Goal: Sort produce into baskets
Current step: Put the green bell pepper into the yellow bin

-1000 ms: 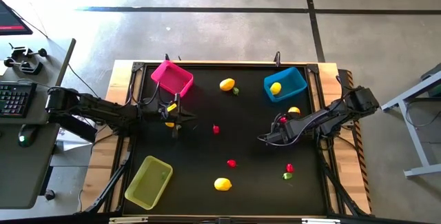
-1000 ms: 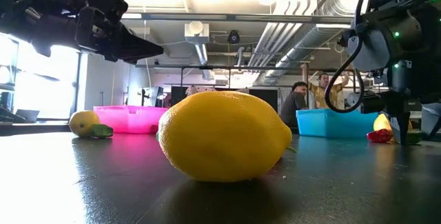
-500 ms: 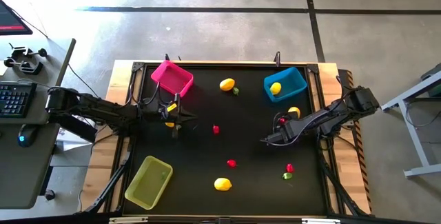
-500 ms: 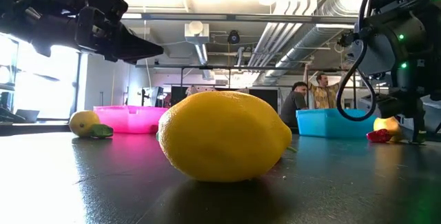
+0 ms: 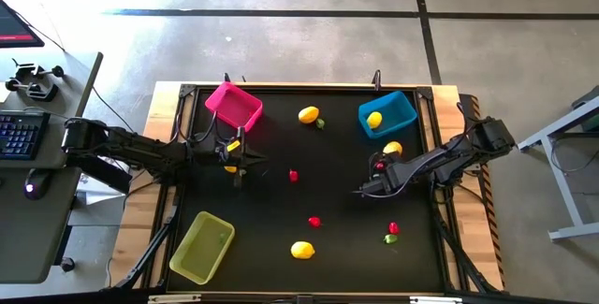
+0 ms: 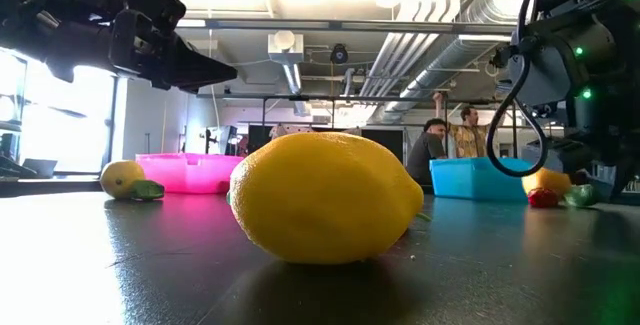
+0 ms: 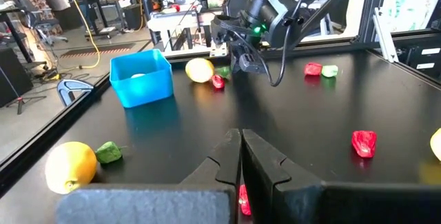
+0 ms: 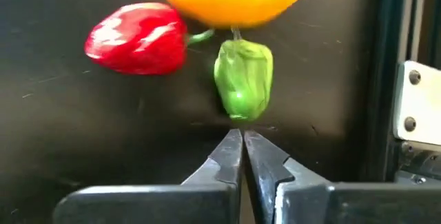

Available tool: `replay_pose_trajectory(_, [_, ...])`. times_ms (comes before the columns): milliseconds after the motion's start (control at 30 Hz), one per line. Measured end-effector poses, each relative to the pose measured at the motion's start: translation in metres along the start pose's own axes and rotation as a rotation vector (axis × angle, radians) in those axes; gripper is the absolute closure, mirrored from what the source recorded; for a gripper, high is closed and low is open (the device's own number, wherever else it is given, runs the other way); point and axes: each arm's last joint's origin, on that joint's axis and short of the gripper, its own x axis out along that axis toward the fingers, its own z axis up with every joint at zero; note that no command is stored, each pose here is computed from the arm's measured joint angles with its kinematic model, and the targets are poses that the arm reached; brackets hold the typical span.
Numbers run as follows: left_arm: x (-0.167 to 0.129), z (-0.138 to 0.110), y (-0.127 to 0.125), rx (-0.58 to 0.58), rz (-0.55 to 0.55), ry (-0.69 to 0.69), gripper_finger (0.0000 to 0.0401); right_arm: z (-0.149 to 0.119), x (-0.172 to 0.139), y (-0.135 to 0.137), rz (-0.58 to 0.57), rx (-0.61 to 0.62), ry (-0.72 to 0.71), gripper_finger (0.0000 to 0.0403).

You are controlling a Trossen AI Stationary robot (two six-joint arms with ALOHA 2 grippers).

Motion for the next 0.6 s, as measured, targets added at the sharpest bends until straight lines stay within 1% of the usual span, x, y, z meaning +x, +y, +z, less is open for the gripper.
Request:
replay_pose_trajectory(67, [0.000,0.000,0.000,0.000,0.000,0.000,0.0401,0.001,-0.004,0.003,0.016,-0.025,0.001,0.0393])
replay_pose_trajectory(233, [0.000,0.000,0.000,0.000,0.000,0.000,0.0401,0.005,-0.018,0.010,0.064,-0.105,0.001,0.0400])
replay_pose_trajectory(367, [0.000,0.000,0.000,-0.008,0.000,0.000,0.0401,0.006,-0.024,0.010,0.047,-0.145,0.000,0.0390])
replay_pose_trajectory(467, [0.000,0.000,0.000,-0.008,0.000,0.001,0.0401,0.007,-0.024,0.008,0.027,-0.192,-0.001,0.0366])
replay_pose_trajectory(600, [0.000,0.000,0.000,-0.012,0.000,0.001,0.0401,0.011,-0.022,0.005,-0.011,-0.181,0.008,0.0306])
